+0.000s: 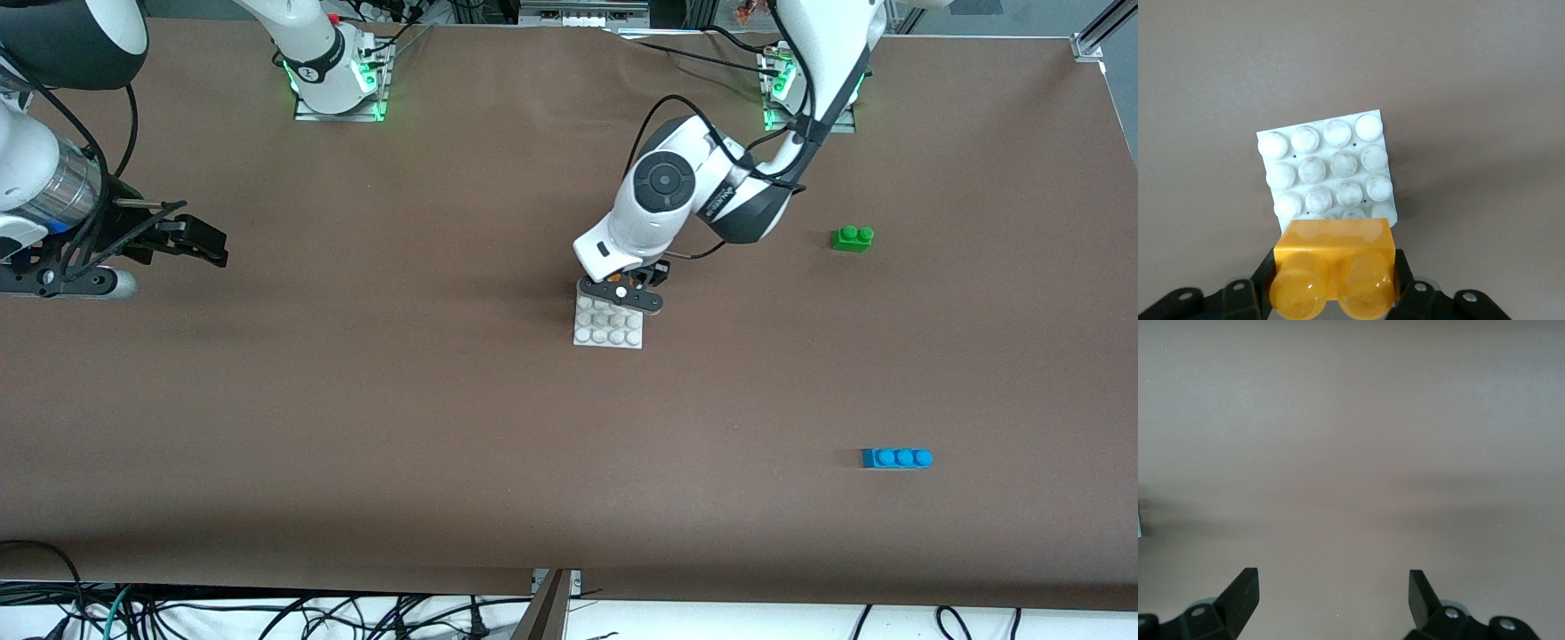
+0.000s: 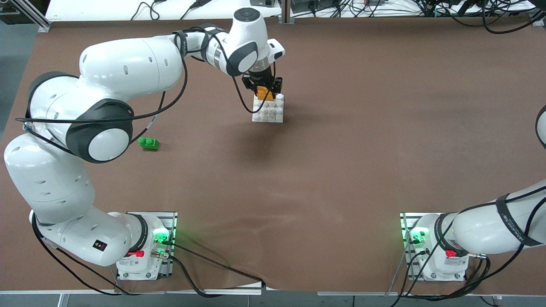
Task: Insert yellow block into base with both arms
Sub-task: 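Carry the yellow block with the left gripper over the base plate, then press the yellow block down onto the base plate studs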
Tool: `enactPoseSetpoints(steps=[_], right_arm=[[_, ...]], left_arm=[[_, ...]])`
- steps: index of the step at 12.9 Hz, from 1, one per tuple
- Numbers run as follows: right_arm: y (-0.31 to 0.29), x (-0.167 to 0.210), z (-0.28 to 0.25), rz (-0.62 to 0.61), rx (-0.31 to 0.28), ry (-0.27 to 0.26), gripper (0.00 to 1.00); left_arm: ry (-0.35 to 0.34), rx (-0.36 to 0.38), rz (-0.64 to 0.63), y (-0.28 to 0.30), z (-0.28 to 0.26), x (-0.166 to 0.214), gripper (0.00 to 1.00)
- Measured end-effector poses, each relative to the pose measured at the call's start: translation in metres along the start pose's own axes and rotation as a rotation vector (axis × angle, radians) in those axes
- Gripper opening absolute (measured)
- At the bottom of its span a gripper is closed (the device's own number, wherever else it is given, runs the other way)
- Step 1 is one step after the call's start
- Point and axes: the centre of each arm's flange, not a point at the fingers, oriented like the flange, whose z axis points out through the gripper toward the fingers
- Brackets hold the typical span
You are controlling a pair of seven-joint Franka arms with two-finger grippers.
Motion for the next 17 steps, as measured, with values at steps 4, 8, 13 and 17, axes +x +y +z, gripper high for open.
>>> enactPoseSetpoints(steps=[4,8,13,17], right_arm=[[0.000,0.000,0.000,0.000,0.000,0.000,0.99],[0.000,0.000,0.000,0.000,0.000,0.000,0.99],[0.000,0.000,0.000,0.000,0.000,0.000,1.00],[0.000,0.000,0.000,0.000,0.000,0.000,0.99]], left_arm=[[-0.001,0.007,-0.014,-0.005,0.013,0.005,0.68],[-0.014,-0.002,-0.036,-0.002,0.048,0.006,0.68],[-0.026,0.005,-0.064,-0.003,0.061,0.006,0.68],[-0.011,0.062,-0.098,-0.010,0.072,0.008,0.68]])
